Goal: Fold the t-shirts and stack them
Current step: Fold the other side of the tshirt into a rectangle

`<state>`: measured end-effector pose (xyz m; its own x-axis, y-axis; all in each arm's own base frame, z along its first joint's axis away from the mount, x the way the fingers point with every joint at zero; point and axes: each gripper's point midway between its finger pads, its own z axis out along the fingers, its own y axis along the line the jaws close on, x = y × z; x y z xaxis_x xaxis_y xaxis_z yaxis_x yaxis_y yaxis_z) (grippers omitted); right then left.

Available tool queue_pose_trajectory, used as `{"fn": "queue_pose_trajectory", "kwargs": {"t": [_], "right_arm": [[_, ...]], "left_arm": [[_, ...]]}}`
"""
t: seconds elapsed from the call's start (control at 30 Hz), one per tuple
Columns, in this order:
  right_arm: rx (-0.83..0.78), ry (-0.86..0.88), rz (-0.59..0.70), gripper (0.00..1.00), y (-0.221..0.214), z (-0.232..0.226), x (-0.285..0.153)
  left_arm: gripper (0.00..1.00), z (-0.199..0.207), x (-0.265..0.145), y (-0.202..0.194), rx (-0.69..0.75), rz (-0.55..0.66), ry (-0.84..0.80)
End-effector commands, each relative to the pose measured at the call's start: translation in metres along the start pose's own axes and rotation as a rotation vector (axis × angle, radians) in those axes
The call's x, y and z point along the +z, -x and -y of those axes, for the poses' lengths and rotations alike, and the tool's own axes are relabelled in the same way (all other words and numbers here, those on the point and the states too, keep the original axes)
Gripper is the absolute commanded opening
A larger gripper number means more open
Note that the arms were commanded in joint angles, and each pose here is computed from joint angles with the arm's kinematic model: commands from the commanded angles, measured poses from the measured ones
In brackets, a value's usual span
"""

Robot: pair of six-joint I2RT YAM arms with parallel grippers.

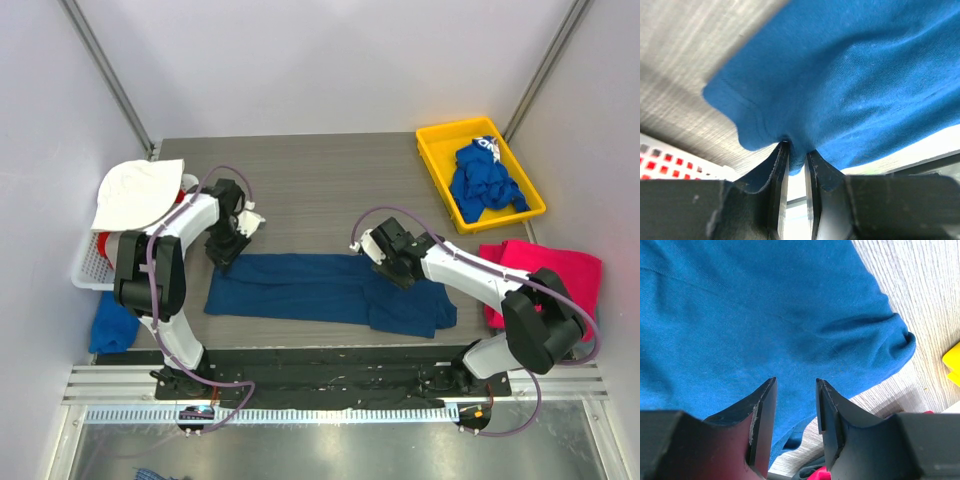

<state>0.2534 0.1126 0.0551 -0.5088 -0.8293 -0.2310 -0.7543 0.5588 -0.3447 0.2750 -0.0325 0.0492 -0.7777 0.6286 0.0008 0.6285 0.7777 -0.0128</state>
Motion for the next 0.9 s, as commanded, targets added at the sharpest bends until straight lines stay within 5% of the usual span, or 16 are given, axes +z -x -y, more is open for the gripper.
{"fn": "queue_pose_trajectory", "kwargs": {"t": [0.0,0.87], "right_arm": [[0.002,0.005,-0.002,0.43,-0.002,0.0,0.0],[-0.012,0.017,-0.029,0.41,-0.007,-0.005,0.007]], "left_arm": [[0.22,-0.005,-0.01,0.006,-0.007,0.004,0.004],[0.18,-0.029,-0.079,0.041,-0.019,0.138,0.098]]}}
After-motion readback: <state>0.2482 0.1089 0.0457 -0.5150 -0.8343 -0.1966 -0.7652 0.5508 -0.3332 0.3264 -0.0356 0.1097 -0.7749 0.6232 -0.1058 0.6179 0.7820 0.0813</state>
